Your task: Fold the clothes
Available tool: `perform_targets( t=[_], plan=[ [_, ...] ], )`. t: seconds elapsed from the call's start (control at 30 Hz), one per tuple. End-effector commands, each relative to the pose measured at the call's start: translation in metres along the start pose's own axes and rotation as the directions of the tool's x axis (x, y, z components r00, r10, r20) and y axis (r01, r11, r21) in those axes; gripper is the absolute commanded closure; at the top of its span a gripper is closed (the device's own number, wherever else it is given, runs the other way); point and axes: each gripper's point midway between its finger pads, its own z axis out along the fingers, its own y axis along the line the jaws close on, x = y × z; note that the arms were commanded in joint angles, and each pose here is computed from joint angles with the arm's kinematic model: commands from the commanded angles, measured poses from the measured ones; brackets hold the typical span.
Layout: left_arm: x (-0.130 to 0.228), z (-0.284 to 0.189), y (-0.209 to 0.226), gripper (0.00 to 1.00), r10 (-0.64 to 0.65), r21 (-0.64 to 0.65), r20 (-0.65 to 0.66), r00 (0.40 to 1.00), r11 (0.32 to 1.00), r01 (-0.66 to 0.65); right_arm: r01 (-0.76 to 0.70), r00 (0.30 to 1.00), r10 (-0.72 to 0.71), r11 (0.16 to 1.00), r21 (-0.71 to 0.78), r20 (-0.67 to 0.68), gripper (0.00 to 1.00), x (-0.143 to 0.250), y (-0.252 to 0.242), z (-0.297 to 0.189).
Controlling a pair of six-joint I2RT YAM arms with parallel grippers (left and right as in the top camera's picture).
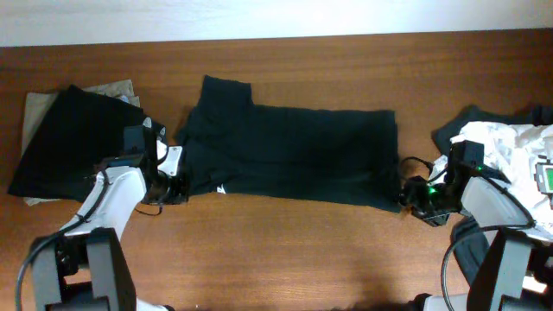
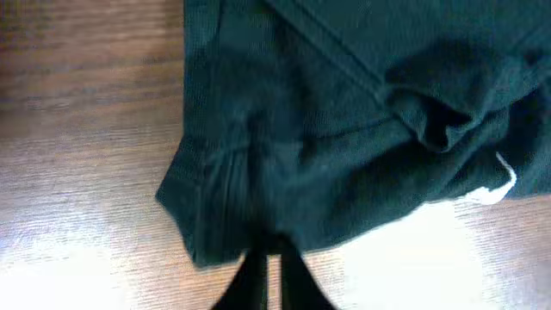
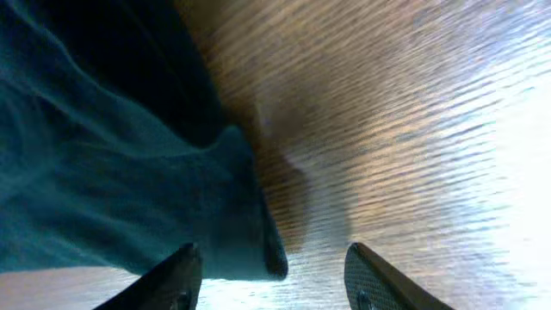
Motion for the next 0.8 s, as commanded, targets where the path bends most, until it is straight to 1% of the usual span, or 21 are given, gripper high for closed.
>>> perform_targets(
  t=[0.0,0.03,0.07,0.1,0.17,0.2,0.23,0.27,0.3,0.4,0.43,0.47,0.5,0.53,0.57,0.6,0.63,0.67,0.7,0.73,0.77],
  plan=[
    [-0.005,0.004,0.003,0.99,0.013,-0.009,0.02,1.0,1.0,-0.013,0.013,1.0,-0.013,0.995,-0.101,0.007,0.47,0.008,0.008,0.014],
    [-0.006,0.003,0.004,0.99,0.01,-0.01,0.024,1.0,1.0,-0.01,0.011,1.0,-0.011,0.995,-0.097,0.004,0.52,0.012,0.005,0.017],
    [-0.006,0.002,0.008,1.0,-0.003,-0.014,0.026,1.0,1.0,0.004,0.012,1.0,-0.011,0.995,-0.097,0.002,0.68,0.014,0.004,0.019],
    [-0.006,0.002,0.013,1.0,-0.017,-0.016,0.029,0.999,1.0,0.018,0.012,1.0,-0.012,0.995,-0.1,0.002,0.76,0.015,0.004,0.02],
    [-0.006,-0.002,0.028,1.0,-0.065,-0.024,0.041,0.997,0.998,0.066,0.039,0.999,-0.039,0.991,-0.128,0.004,0.82,0.014,0.009,0.019],
    [-0.005,-0.004,0.037,1.0,-0.095,-0.028,0.044,0.995,0.995,0.096,0.034,0.999,-0.035,0.992,-0.119,-0.007,0.92,0.017,0.007,0.019],
    [-0.002,-0.006,0.043,0.99,-0.116,-0.026,0.041,0.992,0.993,0.118,0.015,1.0,-0.016,0.997,-0.073,-0.018,0.96,0.018,-0.002,0.017],
    [-0.001,-0.007,0.045,1.0,-0.13,-0.02,0.037,0.991,0.991,0.131,-0.014,1.0,0.014,1.0,0.013,-0.016,0.96,0.012,-0.018,0.008],
    [0.0,-0.01,0.047,1.0,-0.141,-0.021,0.03,0.99,0.99,0.141,-0.04,0.999,0.041,0.997,0.062,-0.018,0.96,0.008,-0.026,-0.003],
    [-0.002,-0.021,0.046,1.0,-0.146,-0.019,0.009,0.989,0.989,0.146,-0.069,0.994,0.074,0.995,0.069,-0.083,0.96,0.009,-0.016,-0.033],
    [0.0,-0.025,0.044,1.0,-0.151,-0.014,-0.011,0.989,0.989,0.151,-0.074,0.991,0.085,0.991,0.112,-0.106,0.9,0.013,-0.02,-0.041],
    [-0.003,-0.027,0.034,0.92,-0.149,0.043,-0.009,0.989,0.988,0.15,-0.076,0.989,0.094,0.985,0.152,-0.114,0.66,0.015,-0.026,-0.045],
    [-0.006,-0.027,0.021,0.82,-0.146,0.112,-0.002,0.989,0.983,0.145,-0.078,0.989,0.095,0.985,0.152,-0.112,0.58,0.014,-0.026,-0.045],
    [-0.008,-0.028,0.01,0.63,-0.131,0.16,0.003,0.991,0.979,0.128,-0.083,0.989,0.099,0.985,0.15,-0.108,0.54,0.013,-0.025,-0.045],
    [-0.008,-0.027,-0.003,0.48,-0.063,0.204,0.008,0.998,0.977,0.06,-0.081,0.99,0.097,0.986,0.147,-0.106,0.52,0.013,-0.025,-0.045],
    [-0.006,-0.025,-0.011,0.43,-0.024,0.208,-0.003,1.0,0.978,0.024,-0.081,0.99,0.097,0.986,0.148,-0.107,0.51,0.013,-0.025,-0.045],
    [-0.001,-0.018,-0.019,0.41,0.0,0.212,-0.02,1.0,0.977,0.004,-0.081,0.989,0.098,0.986,0.149,-0.111,0.48,0.014,-0.025,-0.044],
    [0.005,-0.006,-0.021,0.4,0.028,0.185,-0.044,0.999,0.983,-0.019,-0.084,0.987,0.103,0.985,0.152,-0.122,0.41,0.018,-0.027,-0.042],
    [0.009,0.004,-0.018,0.41,0.041,0.156,-0.059,0.997,0.987,-0.032,-0.09,0.986,0.11,0.984,0.154,-0.125,0.4,0.021,-0.028,-0.039],
    [0.008,0.013,-0.016,0.43,0.043,0.153,-0.065,0.997,0.988,-0.033,-0.111,0.984,0.131,0.981,0.157,-0.123,0.39,0.024,-0.03,-0.034],
    [0.006,0.021,-0.014,0.51,0.044,0.152,-0.066,0.997,0.988,-0.033,-0.112,0.984,0.131,0.981,0.156,-0.123,0.39,0.026,-0.032,-0.029]
  ],
)
